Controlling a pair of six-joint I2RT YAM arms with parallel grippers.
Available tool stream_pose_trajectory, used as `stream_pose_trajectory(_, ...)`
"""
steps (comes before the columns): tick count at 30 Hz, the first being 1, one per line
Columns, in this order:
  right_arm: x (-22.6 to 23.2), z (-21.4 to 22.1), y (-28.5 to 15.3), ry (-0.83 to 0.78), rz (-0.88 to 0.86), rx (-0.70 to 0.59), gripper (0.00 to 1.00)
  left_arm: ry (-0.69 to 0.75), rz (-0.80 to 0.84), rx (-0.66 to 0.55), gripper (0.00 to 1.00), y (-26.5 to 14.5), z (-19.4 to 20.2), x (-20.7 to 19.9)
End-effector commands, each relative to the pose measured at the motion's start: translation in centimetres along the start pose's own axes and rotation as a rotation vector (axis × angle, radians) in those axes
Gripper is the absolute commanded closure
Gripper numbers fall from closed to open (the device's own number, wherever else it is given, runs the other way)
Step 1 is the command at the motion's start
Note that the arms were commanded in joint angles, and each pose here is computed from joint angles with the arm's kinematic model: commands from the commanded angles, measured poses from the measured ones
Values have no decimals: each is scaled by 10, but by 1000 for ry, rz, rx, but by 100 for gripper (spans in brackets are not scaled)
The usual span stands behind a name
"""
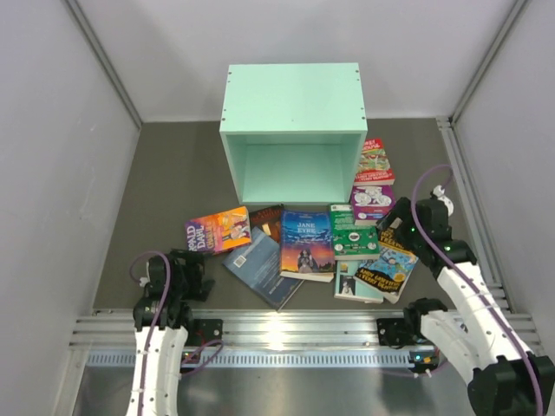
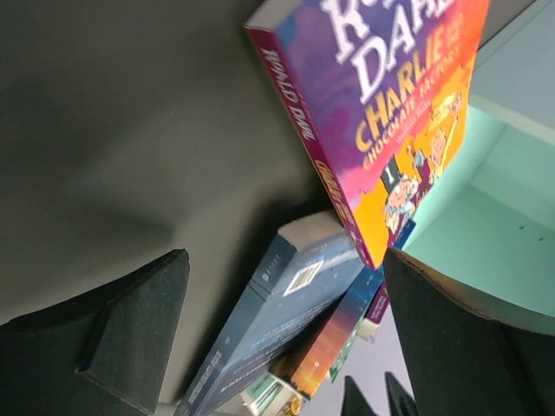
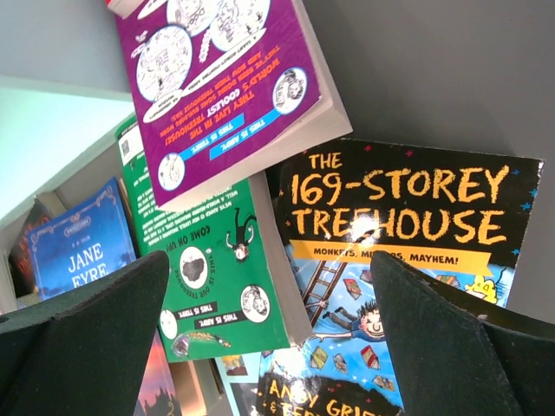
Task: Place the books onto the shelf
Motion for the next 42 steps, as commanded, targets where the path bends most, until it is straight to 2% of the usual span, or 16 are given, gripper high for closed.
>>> stream_pose_trajectory(1,17,-8,-9,-70,-55,-48,0,-134,35,-8,1,12,-2,2)
stream_pose_trajectory(9,29,1,-7,-207,-84,-66,0,-152,-32,-53,1,46,-9,23)
stream_pose_trajectory(10,30,1,-7,-212,-87,-67,0,-146,3,-64,1,49,-12,17)
stream_pose_trajectory(14,35,6,-2,-231,-102,-65,0,-142,-31,-57,2,63,-12,19)
stream_pose_trajectory(19,36,9,-1,-238,-106,-63,0,-109,-59,-44,14,76,-7,13)
stream_pose_trajectory(23,32,10,-1,-244,-100,-65,0,-63,-78,-37,34,88,-2,5)
stream_pose_trajectory(24,31,10,-1,-248,-99,-62,0,-40,-55,-39,48,90,-4,-4)
stream_pose_trajectory(26,31,10,-3,-253,-96,-63,0,-20,-67,-23,65,95,-3,-7)
stream_pose_trajectory(27,31,9,-4,-262,-98,-65,0,5,-55,-10,78,95,-3,-16)
stream_pose_trajectory(29,32,7,-6,-275,-101,-69,0,37,-62,-5,88,95,-4,-23)
stream_pose_trajectory(33,36,3,-9,-306,-110,-75,0,169,-46,-51,100,84,-12,-50)
stream_pose_trajectory(35,37,3,-9,-311,-111,-72,0,242,-40,-65,100,74,-15,-61)
stream_pose_trajectory(38,39,3,-7,-326,-112,-67,0,473,41,-84,100,48,-21,-99)
stream_pose_trajectory(39,40,4,-7,-333,-114,-65,0,614,114,-105,100,33,-25,-126)
stream_pose_trajectory(41,41,6,-6,-347,-114,-63,0,813,172,-85,100,11,-25,-144)
stream_pose_trajectory(42,41,6,-5,-351,-113,-63,0,878,245,-116,100,-9,-27,-172)
Point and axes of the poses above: each gripper's point midway between its finger pads, its own y axis out along the fingers, its own x axis along the line the jaws close on, z = x × y, the point moved 7 cm from there along -y, back along the fingers, and after that the axes turned 7 degrees about y, right-handed, at the moved point
